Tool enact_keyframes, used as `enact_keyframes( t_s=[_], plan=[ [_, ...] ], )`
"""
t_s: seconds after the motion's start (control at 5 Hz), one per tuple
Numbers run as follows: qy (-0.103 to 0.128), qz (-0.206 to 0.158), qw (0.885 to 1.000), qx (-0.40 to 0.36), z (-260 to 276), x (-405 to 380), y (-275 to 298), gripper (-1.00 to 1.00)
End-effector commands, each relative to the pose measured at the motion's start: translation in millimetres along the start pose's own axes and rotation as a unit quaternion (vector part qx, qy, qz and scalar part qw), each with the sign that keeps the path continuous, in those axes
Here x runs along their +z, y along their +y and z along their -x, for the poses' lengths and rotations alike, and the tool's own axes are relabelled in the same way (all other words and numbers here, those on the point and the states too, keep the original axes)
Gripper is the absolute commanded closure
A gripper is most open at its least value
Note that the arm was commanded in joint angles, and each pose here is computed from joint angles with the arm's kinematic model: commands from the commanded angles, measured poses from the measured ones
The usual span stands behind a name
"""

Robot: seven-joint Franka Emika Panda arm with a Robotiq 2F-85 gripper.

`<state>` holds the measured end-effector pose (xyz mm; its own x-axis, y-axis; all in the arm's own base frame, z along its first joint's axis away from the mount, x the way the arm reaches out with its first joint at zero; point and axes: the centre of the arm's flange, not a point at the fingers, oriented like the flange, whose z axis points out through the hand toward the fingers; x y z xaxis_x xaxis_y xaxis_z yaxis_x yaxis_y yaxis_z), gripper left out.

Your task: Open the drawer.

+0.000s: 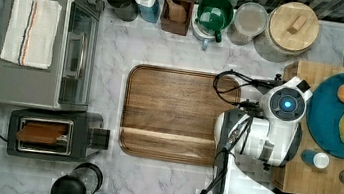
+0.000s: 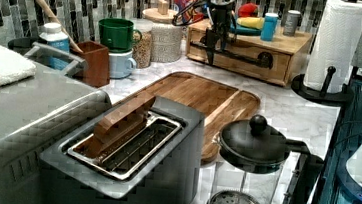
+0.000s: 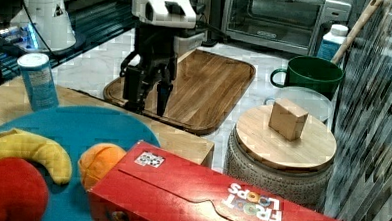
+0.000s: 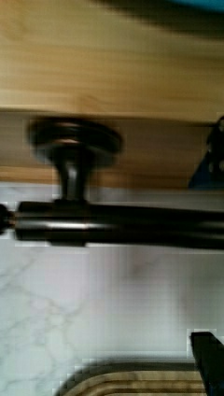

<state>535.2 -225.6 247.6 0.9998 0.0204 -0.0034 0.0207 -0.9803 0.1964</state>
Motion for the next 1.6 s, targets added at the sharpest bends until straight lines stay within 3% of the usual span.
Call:
enact_keyframes(
  t_s=[0.2,0.4,0.6,1.2,1.4,1.6],
  plan=[
    [0.019,-0.02,0.999,0.036,-21.5,-21.7,-40.9,-1.0],
    [0.012,-0.038,0.999,0.015,-31.7,-23.1,-56.9,-1.0],
    [-0.023,-0.056,0.998,0.001,-42.8,-29.0,-78.3,-1.0],
    [-0.021,-0.061,0.997,-0.044,-55.1,-36.3,-167.6,-1.0],
    [-0.034,-0.07,0.997,-0.02,-51.3,-43.2,-201.6,-1.0],
    [-0.03,-0.084,0.996,-0.023,-52.3,-51.8,-234.8,-1.0]
  ],
)
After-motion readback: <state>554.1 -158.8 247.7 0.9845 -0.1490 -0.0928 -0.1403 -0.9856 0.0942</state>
